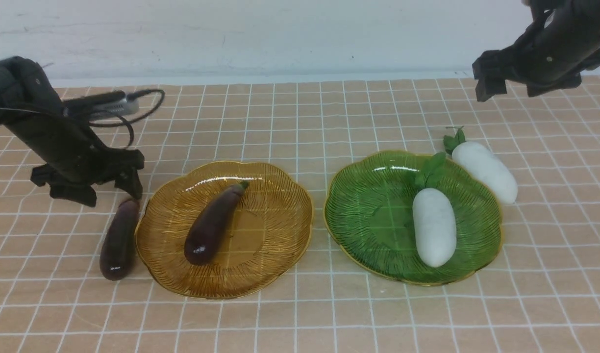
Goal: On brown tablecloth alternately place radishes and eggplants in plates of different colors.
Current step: 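Pick up the eggplant and place it in the yellow plate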
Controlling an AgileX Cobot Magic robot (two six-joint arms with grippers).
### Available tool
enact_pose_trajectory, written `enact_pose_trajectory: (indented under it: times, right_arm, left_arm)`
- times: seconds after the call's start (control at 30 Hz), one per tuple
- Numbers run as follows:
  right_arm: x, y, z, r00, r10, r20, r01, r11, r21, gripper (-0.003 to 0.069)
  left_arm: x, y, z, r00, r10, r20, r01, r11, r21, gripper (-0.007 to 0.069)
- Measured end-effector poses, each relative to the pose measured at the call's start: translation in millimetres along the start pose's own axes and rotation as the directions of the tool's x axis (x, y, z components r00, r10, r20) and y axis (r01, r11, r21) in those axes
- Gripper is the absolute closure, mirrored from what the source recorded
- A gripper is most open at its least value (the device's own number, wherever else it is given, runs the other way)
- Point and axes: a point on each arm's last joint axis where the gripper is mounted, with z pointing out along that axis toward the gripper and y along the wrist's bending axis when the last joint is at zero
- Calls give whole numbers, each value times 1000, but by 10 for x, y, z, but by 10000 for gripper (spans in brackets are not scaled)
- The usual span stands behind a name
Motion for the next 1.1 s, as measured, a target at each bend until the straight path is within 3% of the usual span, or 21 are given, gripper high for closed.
enact_pose_trajectory:
  times: [0.07,0.3,0.53,0.77,0.93,1.1]
  right_arm:
    - [34,-32,95,1000,3,-23,-2,1000,5,69]
    - [164,-68,376,994,-20,-107,18,1000,-18,69]
    - [211,-50,556,992,-34,-121,30,999,-40,69]
    - [320,-53,804,987,-36,-159,30,999,-41,69]
    - [341,-53,880,988,-26,-154,20,999,-39,83]
    - [329,-53,890,990,-8,-140,3,999,-36,153]
  left_arm:
    - [-6,14,-35,1000,8,-8,-8,1000,-19,414]
    - [-119,-20,-646,997,26,75,-21,997,-70,419]
    - [-28,-497,-1273,979,92,181,-95,995,9,419]
    - [46,-1021,-1094,966,220,134,-227,973,39,419]
    - [36,-1111,-890,966,243,93,-248,968,41,419]
    - [11,-1124,-666,971,234,44,-236,971,41,414]
